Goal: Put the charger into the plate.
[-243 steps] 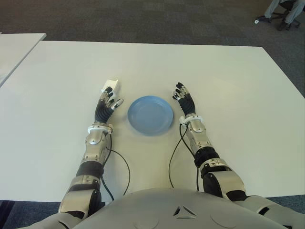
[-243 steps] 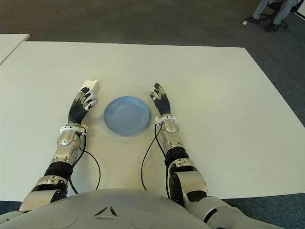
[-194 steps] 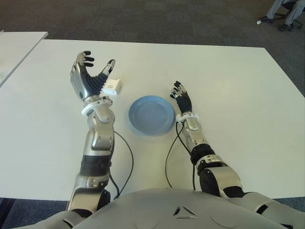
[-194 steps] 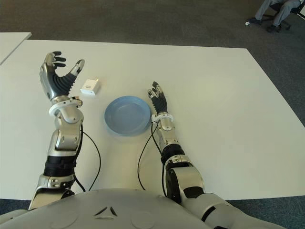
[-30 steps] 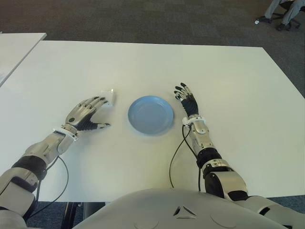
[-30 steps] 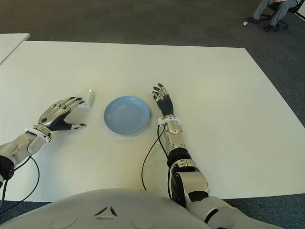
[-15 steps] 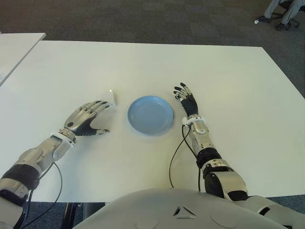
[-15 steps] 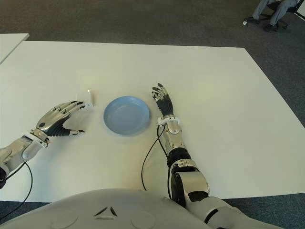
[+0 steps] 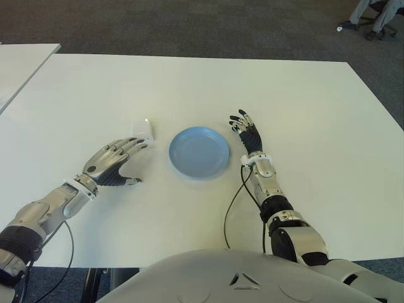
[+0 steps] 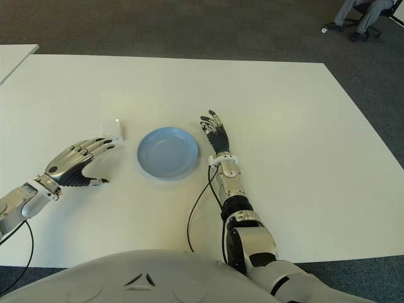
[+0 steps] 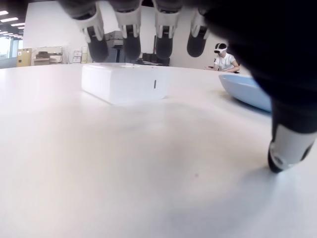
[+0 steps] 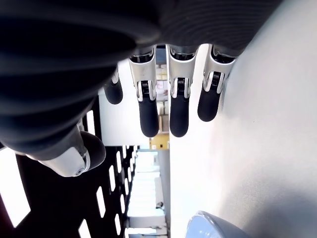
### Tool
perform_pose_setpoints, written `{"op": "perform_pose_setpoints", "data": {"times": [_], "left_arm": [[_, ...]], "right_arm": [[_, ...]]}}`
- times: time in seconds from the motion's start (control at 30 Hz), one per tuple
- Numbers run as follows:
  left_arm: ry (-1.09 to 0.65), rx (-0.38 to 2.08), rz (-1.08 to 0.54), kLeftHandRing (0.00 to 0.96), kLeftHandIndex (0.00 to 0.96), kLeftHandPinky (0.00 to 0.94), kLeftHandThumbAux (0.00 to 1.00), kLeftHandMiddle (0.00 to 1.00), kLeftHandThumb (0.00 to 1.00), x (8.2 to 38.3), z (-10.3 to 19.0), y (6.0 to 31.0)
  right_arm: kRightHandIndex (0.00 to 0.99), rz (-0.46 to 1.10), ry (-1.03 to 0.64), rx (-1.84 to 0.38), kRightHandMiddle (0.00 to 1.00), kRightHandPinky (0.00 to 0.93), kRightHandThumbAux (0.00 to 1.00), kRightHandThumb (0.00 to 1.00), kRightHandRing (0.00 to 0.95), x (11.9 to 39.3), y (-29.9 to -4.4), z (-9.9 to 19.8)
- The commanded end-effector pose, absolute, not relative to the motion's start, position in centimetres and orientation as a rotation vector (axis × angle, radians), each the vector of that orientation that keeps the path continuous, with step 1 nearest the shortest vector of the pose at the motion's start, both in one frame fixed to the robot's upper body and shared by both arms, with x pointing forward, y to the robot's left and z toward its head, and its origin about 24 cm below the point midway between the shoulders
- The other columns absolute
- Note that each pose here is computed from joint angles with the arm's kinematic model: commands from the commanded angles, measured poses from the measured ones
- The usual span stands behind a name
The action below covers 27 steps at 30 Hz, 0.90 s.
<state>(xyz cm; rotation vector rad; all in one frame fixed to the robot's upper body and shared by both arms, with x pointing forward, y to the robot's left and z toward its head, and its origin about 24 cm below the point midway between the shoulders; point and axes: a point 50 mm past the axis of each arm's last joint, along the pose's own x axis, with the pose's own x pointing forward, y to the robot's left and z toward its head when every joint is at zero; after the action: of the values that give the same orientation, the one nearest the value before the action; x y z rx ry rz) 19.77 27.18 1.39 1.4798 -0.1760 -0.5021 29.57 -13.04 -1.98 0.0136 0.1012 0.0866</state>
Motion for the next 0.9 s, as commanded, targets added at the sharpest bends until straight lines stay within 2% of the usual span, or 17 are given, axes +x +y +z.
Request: {"op": "perform_pose_setpoints", "data": {"times": [0.03, 0.27, 0.57, 0.73, 0.9], "left_arm": [[-0.116, 1.533, -0.562, 0.004, 0.000, 0.020, 0.625, 0.025, 0.000, 18.5, 0.4, 27.6], [-0.186, 1.552, -0.438, 0.033, 0.010, 0.053, 0.603, 0.049, 0.031, 19.6, 0.8, 26.2], [-0.218, 1.527, -0.264, 0.061, 0.028, 0.074, 0.557, 0.072, 0.155, 21.2, 1.3, 25.0], [-0.209, 1.500, -0.140, 0.058, 0.030, 0.073, 0.518, 0.064, 0.238, 24.4, 1.1, 24.3], [-0.176, 1.494, -0.091, 0.017, 0.016, 0.032, 0.452, 0.021, 0.311, 26.5, 0.3, 23.7]], "right_arm": [[0.074, 0.071, 0.215, 0.013, 0.264, 0.206, 0.566, 0.000, 0.242, 28.3, -13.3, -4.1], [0.079, 0.065, 0.220, 0.015, 0.269, 0.212, 0.566, 0.000, 0.246, 28.4, -13.3, -4.1], [0.075, 0.064, 0.217, 0.015, 0.258, 0.205, 0.566, 0.000, 0.239, 28.5, -13.3, -4.1], [0.072, 0.064, 0.217, 0.015, 0.255, 0.210, 0.566, 0.000, 0.240, 28.6, -13.3, -4.1], [0.077, 0.064, 0.216, 0.017, 0.259, 0.218, 0.566, 0.000, 0.244, 28.6, -13.3, -4.1]]}}
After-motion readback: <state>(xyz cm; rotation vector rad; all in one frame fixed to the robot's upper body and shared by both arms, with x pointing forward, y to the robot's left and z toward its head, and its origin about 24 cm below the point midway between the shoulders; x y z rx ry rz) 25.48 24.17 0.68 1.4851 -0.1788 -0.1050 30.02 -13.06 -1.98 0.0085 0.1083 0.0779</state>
